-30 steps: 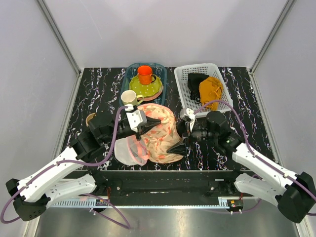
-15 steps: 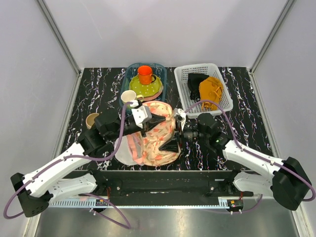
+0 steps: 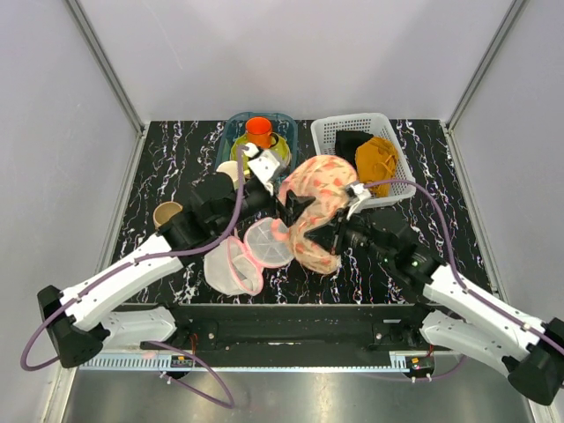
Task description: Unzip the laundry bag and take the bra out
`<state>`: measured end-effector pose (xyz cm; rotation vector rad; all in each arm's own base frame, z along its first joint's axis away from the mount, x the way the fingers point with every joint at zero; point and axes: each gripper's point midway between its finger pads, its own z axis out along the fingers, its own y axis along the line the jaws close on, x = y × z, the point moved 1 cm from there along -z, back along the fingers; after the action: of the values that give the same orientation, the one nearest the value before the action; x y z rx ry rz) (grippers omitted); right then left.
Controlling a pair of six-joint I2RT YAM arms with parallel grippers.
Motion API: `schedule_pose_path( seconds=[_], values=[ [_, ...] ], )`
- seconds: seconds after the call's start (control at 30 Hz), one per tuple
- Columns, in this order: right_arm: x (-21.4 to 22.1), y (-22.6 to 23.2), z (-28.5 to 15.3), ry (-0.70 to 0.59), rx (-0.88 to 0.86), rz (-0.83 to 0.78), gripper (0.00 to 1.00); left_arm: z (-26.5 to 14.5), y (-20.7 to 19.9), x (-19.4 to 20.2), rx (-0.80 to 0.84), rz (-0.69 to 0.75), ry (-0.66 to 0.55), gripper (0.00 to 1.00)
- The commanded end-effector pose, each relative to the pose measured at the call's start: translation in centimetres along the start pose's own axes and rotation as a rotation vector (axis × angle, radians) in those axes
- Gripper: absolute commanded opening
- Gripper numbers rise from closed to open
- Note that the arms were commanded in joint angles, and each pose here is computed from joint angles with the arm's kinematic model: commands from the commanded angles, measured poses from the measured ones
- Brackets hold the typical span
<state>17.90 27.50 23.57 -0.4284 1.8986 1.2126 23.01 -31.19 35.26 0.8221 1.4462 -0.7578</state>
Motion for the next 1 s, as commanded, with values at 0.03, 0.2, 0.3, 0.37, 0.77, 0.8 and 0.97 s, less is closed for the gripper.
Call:
schedule_pose_path(
  seconds=[0.03, 0.2, 0.3, 0.37, 0.77, 0.8, 0.97],
  values=[
    [-6.3, -4.2, -4.0, -0.341, 0.393, 0.155, 0.0, -3.7, 3.7, -5.1, -0.268, -0.12, -0.157, 0.99],
    [-10.8, -4.6, -7.5, -0.526, 0.545, 0.239, 0.0, -5.0, 2.9, -2.1, -0.258, -0.201, -0.087, 0.99],
    [-11.1, -5.9, -8.0, -0.57, 0.644, 0.343, 0.0, -3.9, 2.1, 0.3, -0.217, -0.238, -0.106, 0.99],
    [-12.6, -6.7, -8.6, -0.673, 0.702, 0.413, 0.0, -2.9, 1.4, 2.1, -0.201, -0.237, -0.056, 0.99],
    [-22.9, -7.4, -6.9, -0.732, 0.691, 0.479, 0.0, -0.5, -5.1, 5.1, -0.097, -0.191, 0.029, 0.99],
    [-22.4, -7.8, -6.7, -0.713, 0.689, 0.503, 0.0, -0.2, -5.8, 6.2, -0.099, -0.105, 0.066, 0.99],
    [-22.2, -5.0, -4.1, -0.551, 0.472, 0.429, 0.0, 0.1, -6.5, 6.5, -0.171, 0.086, -0.01, 0.99]
  ],
)
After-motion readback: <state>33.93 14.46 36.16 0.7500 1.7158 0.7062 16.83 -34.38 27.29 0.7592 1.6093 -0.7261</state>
